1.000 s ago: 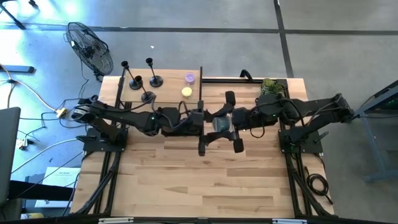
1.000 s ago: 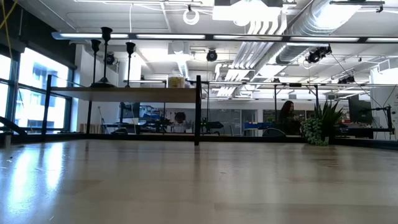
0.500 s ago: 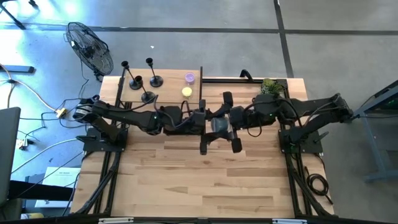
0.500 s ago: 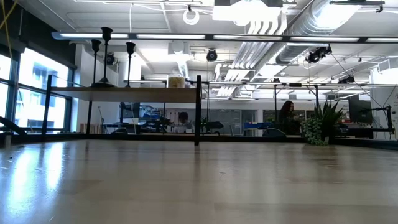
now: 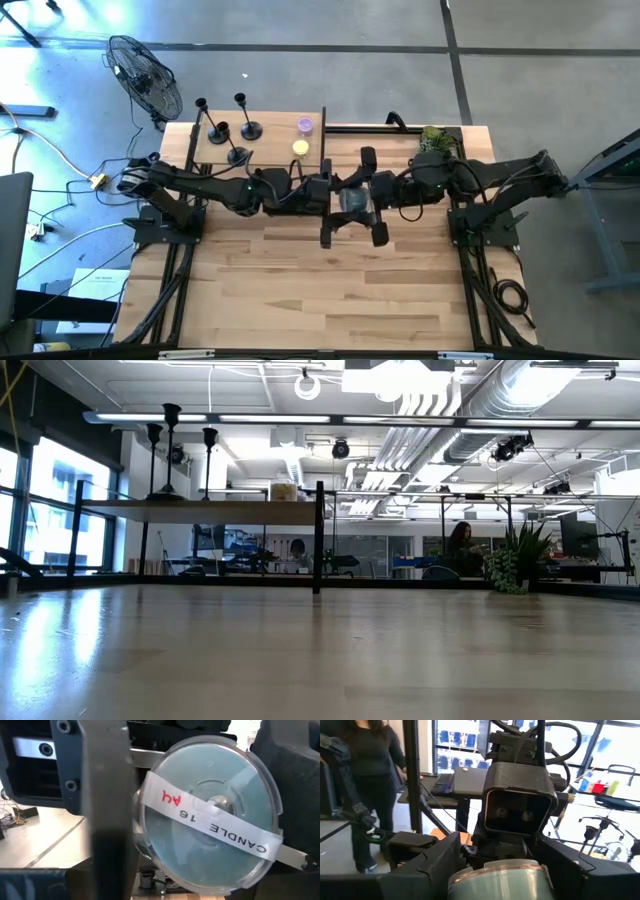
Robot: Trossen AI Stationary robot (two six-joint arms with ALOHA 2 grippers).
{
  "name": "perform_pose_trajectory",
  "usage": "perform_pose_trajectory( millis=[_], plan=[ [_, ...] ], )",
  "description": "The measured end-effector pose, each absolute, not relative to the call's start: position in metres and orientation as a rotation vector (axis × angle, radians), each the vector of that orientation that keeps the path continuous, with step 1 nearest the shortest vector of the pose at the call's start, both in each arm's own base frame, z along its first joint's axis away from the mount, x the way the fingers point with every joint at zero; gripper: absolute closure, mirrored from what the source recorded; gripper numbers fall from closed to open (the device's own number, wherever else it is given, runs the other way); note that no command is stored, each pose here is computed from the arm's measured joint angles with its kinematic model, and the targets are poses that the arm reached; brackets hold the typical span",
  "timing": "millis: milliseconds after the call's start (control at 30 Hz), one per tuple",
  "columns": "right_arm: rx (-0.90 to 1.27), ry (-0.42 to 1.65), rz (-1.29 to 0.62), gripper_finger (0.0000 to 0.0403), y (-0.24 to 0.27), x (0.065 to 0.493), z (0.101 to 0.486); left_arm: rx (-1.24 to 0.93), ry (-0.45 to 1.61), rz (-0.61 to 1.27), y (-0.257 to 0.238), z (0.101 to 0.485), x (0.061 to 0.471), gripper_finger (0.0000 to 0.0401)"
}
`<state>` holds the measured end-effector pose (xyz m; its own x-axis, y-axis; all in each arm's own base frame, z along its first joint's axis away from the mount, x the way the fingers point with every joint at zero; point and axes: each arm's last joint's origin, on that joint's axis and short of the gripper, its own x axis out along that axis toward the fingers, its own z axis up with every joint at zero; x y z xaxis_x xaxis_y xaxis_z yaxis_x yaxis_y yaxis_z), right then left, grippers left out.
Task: Pick & Place candle stick holders
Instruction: Put the blue candle on the shelf
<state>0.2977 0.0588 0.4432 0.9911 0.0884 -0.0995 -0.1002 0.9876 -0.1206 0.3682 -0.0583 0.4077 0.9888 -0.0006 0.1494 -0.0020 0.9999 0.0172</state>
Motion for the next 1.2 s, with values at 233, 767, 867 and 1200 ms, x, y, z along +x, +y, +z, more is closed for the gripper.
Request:
perform_pose_trajectory(
  millis=[233,767,867,1200],
  plan=[
    [-0.168,0.077,0.103,0.0153,0.06,0.297,0.445,0.017,-0.151,0.0,-0.058,0.408,0.368,0.018],
    [-0.112,0.044,0.131,0.0163,0.061,0.296,0.448,0.015,-0.16,0.0,-0.058,0.41,0.367,0.018],
    [-0.117,0.028,0.135,0.0162,0.061,0.294,0.451,0.012,-0.168,0.0,-0.058,0.411,0.367,0.018],
    [-0.134,-0.028,0.145,0.0162,0.061,0.292,0.457,-0.008,-0.169,-0.002,-0.058,0.412,0.366,0.018]
  ],
)
